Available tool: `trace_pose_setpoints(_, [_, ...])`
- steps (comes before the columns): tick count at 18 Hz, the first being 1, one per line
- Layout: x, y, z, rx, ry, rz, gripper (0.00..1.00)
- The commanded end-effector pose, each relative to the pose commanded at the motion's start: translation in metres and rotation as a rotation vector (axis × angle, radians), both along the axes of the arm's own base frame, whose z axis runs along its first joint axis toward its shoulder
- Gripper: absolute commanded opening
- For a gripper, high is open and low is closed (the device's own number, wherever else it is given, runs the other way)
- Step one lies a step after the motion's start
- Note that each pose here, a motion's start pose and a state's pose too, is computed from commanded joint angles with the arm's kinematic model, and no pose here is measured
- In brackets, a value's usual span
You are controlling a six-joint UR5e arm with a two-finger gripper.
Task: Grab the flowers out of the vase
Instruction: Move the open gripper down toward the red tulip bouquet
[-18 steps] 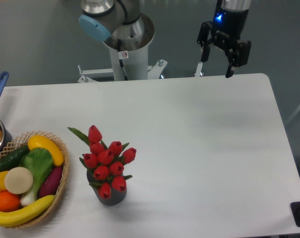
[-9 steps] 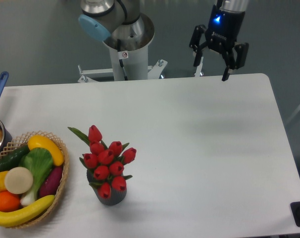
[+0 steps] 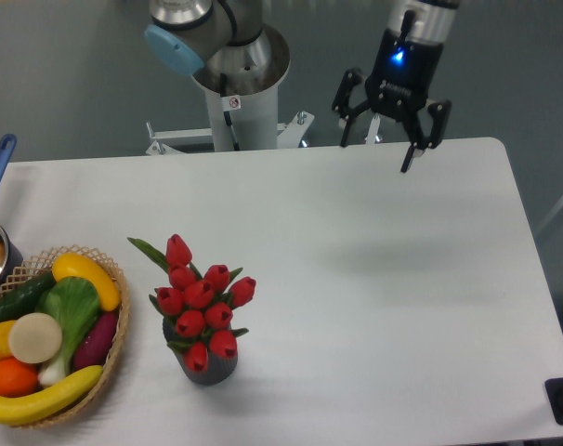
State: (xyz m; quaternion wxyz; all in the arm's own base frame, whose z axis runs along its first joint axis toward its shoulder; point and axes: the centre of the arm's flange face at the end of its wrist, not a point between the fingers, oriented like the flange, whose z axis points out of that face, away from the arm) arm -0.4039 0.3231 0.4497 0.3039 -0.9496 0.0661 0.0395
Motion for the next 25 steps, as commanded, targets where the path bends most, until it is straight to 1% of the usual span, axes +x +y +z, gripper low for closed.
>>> trace_pose_setpoints(2, [0.005, 0.023, -0.01, 0.004, -0.006, -0.027, 1.0])
trace_pose_setpoints(4, [0.017, 0.047, -0.026, -0.005, -0.02, -0.087, 1.0])
trace_pose_setpoints(6, [0.021, 0.059, -0.033, -0.001, -0.018, -0.112, 1.0])
trace_pose_setpoints(8, [0.026, 0.078, -0.037, 0.044, 0.017, -0.15, 1.0])
trace_pose_setpoints(10, [0.025, 0.088, -0.049, 0.058, 0.015, -0.167, 1.0])
trace_pose_setpoints(12, [0.035, 0.108, -0.06, 0.126, -0.041, -0.224, 1.0])
trace_pose_setpoints(14, [0.035, 0.119, -0.072, 0.207, -0.108, -0.255, 1.0])
trace_pose_setpoints(17, [0.046, 0.133, -0.077, 0.258, -0.136, -0.296, 1.0])
trace_pose_setpoints(19, [0.05, 0.131, -0.086, 0.265, -0.158, -0.299, 1.0])
trace_pose_setpoints(21, [0.053, 0.132, -0.089, 0.284, -0.164, -0.316, 1.0])
trace_pose_setpoints(25, [0.049, 0.139, -0.109, 0.365, -0.237, -0.336, 1.0])
